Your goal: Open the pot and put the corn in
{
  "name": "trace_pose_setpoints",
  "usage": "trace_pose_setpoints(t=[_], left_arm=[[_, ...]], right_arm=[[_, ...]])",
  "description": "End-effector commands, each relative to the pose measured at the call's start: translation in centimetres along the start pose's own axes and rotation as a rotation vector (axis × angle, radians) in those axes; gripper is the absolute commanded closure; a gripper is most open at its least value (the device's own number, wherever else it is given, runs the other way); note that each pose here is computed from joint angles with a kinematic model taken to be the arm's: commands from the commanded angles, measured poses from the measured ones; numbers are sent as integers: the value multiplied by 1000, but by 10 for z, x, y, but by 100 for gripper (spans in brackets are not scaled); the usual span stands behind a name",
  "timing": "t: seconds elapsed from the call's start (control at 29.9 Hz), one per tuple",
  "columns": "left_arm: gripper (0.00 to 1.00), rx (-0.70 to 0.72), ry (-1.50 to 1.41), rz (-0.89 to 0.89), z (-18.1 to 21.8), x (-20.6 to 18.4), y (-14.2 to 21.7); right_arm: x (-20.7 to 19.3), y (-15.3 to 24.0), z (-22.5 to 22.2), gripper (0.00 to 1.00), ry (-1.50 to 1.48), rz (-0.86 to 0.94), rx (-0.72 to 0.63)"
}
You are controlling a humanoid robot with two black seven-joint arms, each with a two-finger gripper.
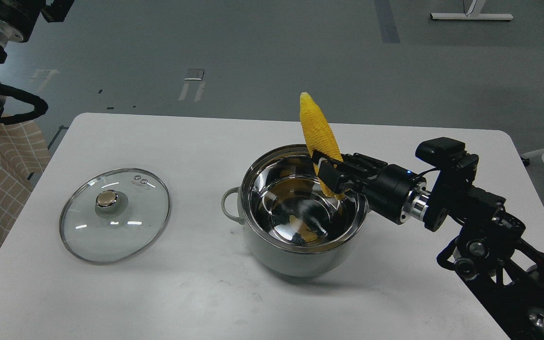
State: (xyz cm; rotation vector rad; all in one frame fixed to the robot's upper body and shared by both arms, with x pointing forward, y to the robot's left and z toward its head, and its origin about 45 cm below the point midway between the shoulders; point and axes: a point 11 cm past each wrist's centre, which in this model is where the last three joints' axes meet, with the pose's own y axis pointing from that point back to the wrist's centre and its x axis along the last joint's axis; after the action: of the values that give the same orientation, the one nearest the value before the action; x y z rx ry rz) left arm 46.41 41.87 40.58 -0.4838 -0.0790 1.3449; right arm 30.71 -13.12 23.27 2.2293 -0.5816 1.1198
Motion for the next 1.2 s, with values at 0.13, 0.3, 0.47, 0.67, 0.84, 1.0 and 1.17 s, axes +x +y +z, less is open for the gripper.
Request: trace_pose_setpoints(t=[0.13,0.3,0.47,0.67,0.84,1.0,1.17], left_arm=[[2,-1,-4,-2,2,0,0],[2,5,-1,-2,-1,0,0],[2,7,4,-5,-4,-2,0],[2,8,-2,-5,-2,-1,0],[2,8,-3,-5,-1,0,0],[2,3,-3,-4,0,0,0],[2,-2,1,-4,1,0,1]], right_arm=[[-29,-8,-14,65,30,-103,40],[-28,-1,-4,28,47,-112,12],[-25,-1,-6,8,46,-105,16],[-29,0,-4,6,39,-113,12],[-27,0,-4,6,41,-105,11],[16,5,2,3,41,29,-5],[96,15,-2,2,-26,283,32]])
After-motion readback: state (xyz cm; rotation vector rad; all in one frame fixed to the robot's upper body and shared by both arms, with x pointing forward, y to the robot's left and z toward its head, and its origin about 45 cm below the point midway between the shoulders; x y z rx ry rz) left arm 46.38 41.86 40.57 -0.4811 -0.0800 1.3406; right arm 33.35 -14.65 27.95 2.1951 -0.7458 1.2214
